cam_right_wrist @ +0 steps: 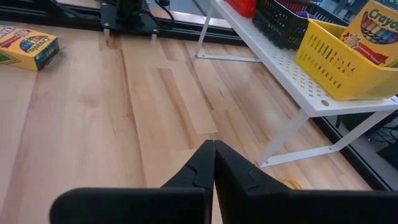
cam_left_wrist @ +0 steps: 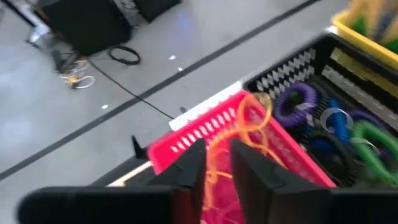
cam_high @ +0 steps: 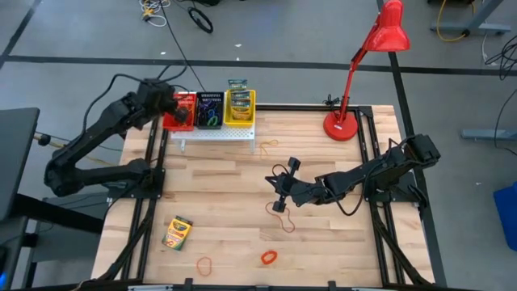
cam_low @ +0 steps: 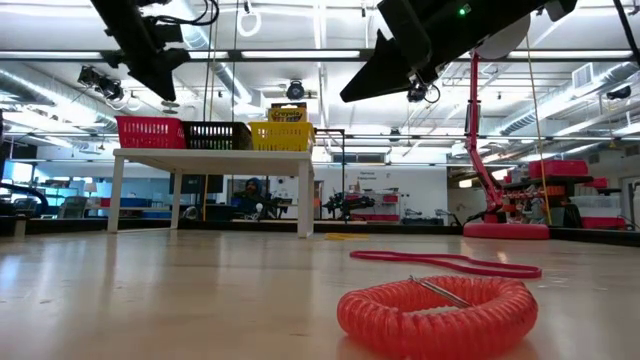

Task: Pick & Place Office Desk Supplies
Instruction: Put the orange spring keychain into the black bin on the shelf

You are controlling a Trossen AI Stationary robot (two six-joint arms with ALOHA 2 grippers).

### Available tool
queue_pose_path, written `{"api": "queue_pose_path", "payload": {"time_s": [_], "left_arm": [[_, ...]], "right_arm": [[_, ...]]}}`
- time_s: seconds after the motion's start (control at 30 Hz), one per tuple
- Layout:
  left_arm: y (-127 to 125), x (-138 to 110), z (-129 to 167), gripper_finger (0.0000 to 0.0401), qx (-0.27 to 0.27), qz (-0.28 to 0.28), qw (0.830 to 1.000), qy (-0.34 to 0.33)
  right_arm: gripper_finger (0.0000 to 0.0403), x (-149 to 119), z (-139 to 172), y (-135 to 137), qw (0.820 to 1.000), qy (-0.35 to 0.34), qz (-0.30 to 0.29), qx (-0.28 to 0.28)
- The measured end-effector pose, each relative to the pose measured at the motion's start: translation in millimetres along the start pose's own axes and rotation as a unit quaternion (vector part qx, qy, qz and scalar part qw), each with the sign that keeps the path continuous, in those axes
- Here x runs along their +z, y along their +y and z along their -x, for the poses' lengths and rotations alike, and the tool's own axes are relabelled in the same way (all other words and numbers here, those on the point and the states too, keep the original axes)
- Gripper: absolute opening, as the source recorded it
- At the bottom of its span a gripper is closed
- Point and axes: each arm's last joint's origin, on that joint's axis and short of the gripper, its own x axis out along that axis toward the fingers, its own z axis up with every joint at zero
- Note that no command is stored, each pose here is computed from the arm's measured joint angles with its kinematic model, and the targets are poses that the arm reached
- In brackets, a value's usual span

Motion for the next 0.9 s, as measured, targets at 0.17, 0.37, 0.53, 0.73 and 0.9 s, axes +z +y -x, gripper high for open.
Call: {"api": "queue_pose_path", "payload": {"time_s": [0.17,0.37,0.53,0.73,0.9], "left_arm": [[-4,-4,6,0.0146,-0.022,-0.011,1.000,0.004],[-5,-11,23,0.0184,-0.048,-0.026,0.998,-0.007],[-11,-15,49,0.0136,-0.113,-0.035,0.991,-0.064],[-29,-8,42,0.0034,-0.138,-0.038,0.988,-0.062],[-45,10,3,0.0018,-0.099,-0.056,0.993,-0.042]], "right_arm": [[0.0010,0,0,0,1.000,0.000,-0.002,0.000],[0.0006,0,0,0,1.000,0.000,-0.003,0.000],[0.0006,0,0,0,1.000,0.000,-0.004,0.000],[0.0005,1,-1,-1,1.000,-0.003,-0.008,0.001],[0.0005,1,-2,-1,1.000,-0.002,-0.008,0.004]]}}
